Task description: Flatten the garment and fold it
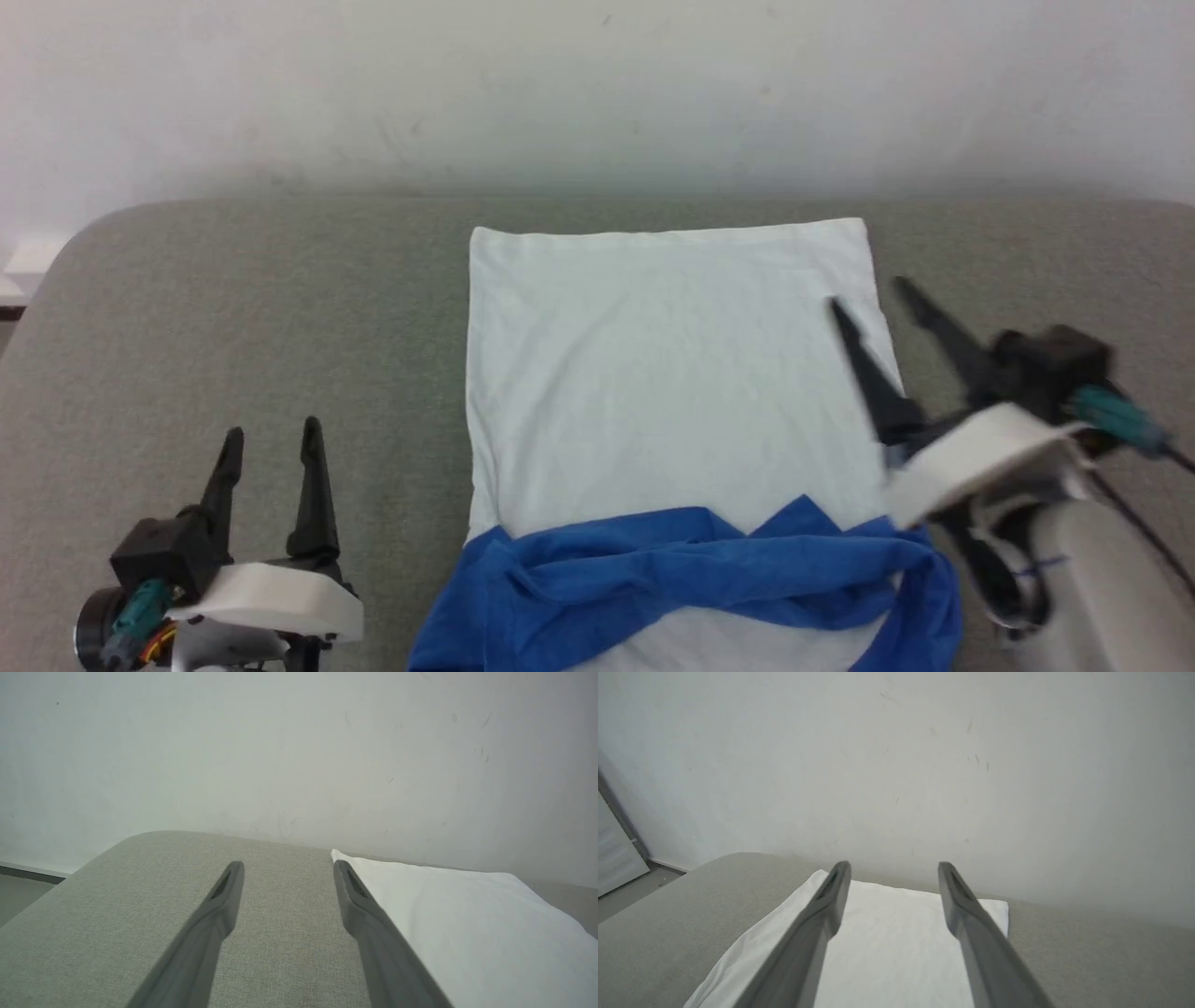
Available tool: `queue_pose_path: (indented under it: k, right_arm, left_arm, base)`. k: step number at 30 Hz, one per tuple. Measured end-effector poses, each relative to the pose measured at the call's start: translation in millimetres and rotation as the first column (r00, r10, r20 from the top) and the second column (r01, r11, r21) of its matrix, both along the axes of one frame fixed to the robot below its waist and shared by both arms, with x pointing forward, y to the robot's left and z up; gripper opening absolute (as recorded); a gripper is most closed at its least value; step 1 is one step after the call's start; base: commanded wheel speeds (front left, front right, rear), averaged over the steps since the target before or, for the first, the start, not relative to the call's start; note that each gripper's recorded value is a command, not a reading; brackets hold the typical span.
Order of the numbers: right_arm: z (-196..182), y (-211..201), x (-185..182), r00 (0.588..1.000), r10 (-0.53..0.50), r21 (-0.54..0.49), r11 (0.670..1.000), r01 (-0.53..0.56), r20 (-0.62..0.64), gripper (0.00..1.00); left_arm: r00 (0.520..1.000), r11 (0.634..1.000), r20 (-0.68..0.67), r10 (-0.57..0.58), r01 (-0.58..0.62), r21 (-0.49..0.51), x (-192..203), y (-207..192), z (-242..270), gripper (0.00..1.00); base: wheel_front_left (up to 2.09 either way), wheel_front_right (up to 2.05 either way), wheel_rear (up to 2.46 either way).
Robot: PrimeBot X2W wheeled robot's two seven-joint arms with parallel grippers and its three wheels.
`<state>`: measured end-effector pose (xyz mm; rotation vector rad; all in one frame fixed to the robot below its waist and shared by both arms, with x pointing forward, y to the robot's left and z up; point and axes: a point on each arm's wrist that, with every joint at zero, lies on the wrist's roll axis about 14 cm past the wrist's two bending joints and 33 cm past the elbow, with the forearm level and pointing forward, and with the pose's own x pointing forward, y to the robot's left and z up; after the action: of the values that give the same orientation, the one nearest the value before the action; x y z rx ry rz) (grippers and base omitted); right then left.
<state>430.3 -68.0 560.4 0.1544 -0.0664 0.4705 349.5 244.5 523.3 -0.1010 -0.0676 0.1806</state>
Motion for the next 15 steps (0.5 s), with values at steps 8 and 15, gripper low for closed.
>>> queue_pose_path:
  k: [8, 15]
  right_arm:
    - [7.4, -123.4, -20.8, 0.934, -0.357, -0.078, 0.931, 0.357, 0.013, 1.0]
    - [7.2, -136.3, -18.0, 0.909, -0.416, -0.071, 0.907, 0.415, 0.006, 1.0]
  left_arm:
    - [0.996, 0.997, 0.038, -0.081, 0.08, 0.02, 37.7, -9.7, 21.6, 1.0]
    - [0.975, 0.975, 0.048, -0.217, 0.213, 0.068, 122.6, -27.1, 53.2, 1.0]
  base:
    - [0.0, 0.0, 0.0]
    - [0.0, 0.0, 0.0]
